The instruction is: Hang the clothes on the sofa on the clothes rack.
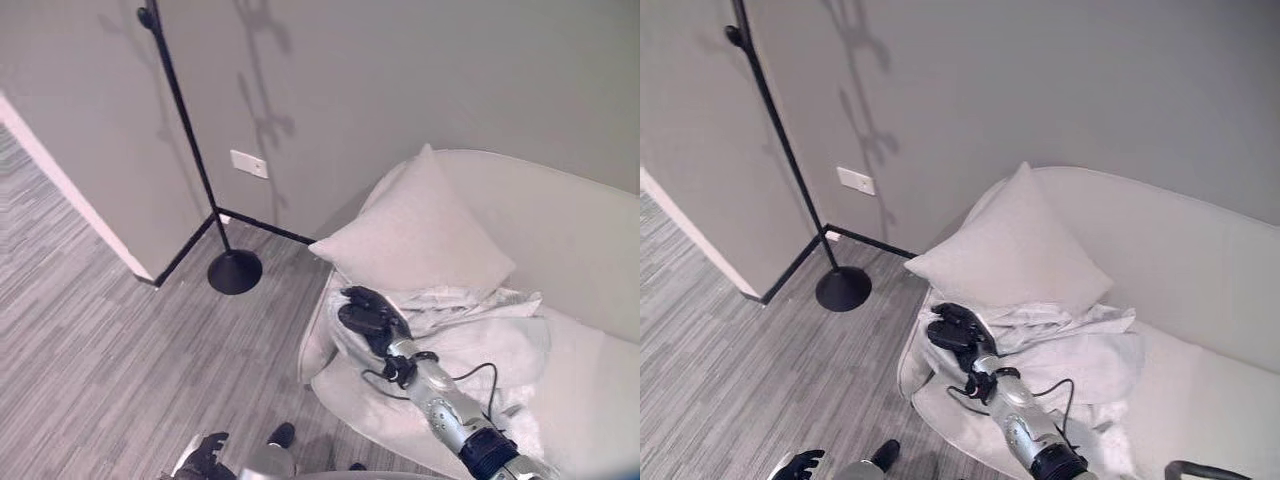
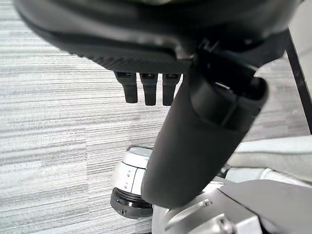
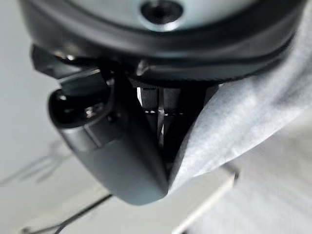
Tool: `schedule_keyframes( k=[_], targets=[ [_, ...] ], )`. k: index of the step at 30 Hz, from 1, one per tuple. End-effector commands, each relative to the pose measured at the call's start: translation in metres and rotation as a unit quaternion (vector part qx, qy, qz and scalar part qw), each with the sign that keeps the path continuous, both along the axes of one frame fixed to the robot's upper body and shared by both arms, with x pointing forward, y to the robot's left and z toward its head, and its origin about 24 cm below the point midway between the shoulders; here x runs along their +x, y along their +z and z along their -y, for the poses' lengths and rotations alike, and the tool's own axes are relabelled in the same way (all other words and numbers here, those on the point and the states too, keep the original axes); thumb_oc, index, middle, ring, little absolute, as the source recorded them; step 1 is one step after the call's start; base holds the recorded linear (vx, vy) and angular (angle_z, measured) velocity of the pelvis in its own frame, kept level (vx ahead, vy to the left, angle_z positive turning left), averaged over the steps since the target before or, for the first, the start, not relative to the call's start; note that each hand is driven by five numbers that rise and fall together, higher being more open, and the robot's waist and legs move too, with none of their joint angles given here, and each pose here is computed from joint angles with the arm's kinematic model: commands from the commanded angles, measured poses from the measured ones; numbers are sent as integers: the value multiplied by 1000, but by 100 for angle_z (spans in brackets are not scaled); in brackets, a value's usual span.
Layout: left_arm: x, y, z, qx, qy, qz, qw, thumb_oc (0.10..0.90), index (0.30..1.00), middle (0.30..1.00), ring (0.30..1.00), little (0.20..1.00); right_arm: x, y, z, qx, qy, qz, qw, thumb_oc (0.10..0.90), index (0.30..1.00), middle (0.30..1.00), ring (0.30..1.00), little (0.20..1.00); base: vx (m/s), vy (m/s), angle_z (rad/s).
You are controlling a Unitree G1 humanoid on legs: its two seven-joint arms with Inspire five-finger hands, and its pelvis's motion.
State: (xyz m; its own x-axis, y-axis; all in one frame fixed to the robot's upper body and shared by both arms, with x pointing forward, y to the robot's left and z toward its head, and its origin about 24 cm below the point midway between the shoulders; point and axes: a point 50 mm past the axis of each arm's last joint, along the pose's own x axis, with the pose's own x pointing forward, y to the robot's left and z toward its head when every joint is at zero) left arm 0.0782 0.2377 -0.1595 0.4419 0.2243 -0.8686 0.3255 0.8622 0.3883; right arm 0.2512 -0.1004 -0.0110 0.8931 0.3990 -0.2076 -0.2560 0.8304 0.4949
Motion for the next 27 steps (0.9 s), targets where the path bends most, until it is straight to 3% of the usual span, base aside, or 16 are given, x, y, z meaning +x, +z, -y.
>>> schedule_keyframes(
  k=[1, 6, 11, 14, 18, 23, 27],
  targets=[
    [9, 1, -1, 1, 41, 16, 999, 800, 900, 900, 900, 900, 28, 84, -3, 136, -15, 174, 975, 400, 300, 300, 300, 300, 4, -13, 11],
    [22, 5, 1, -12, 73, 60, 995, 800, 900, 900, 900, 900, 35, 123, -3, 211, -38, 235, 948, 400, 300, 300, 300, 300, 5, -14, 9],
    [69, 30, 9, -32, 54, 185, 981, 800, 900, 900, 900, 900, 37, 174, -5, 292, -55, 310, 903, 400, 300, 300, 300, 300, 2, -8, 1],
    [111, 74, 15, -51, 11, 319, 946, 800, 900, 900, 900, 900, 37, 212, -4, 336, -82, 360, 867, 400, 300, 300, 300, 300, 3, -8, 4],
    [139, 126, 22, -84, -8, 441, 894, 800, 900, 900, 900, 900, 46, 256, -10, 350, -93, 404, 840, 400, 300, 300, 300, 300, 1, -5, 1],
    [154, 162, 26, -77, -45, 511, 855, 800, 900, 900, 900, 900, 48, 300, -8, 365, -104, 456, 805, 400, 300, 300, 300, 300, 0, -1, -2],
    [170, 192, 28, -17, -79, 575, 814, 800, 900, 900, 900, 900, 45, 347, -8, 383, -115, 499, 769, 400, 300, 300, 300, 300, 0, 0, 0]
  ],
)
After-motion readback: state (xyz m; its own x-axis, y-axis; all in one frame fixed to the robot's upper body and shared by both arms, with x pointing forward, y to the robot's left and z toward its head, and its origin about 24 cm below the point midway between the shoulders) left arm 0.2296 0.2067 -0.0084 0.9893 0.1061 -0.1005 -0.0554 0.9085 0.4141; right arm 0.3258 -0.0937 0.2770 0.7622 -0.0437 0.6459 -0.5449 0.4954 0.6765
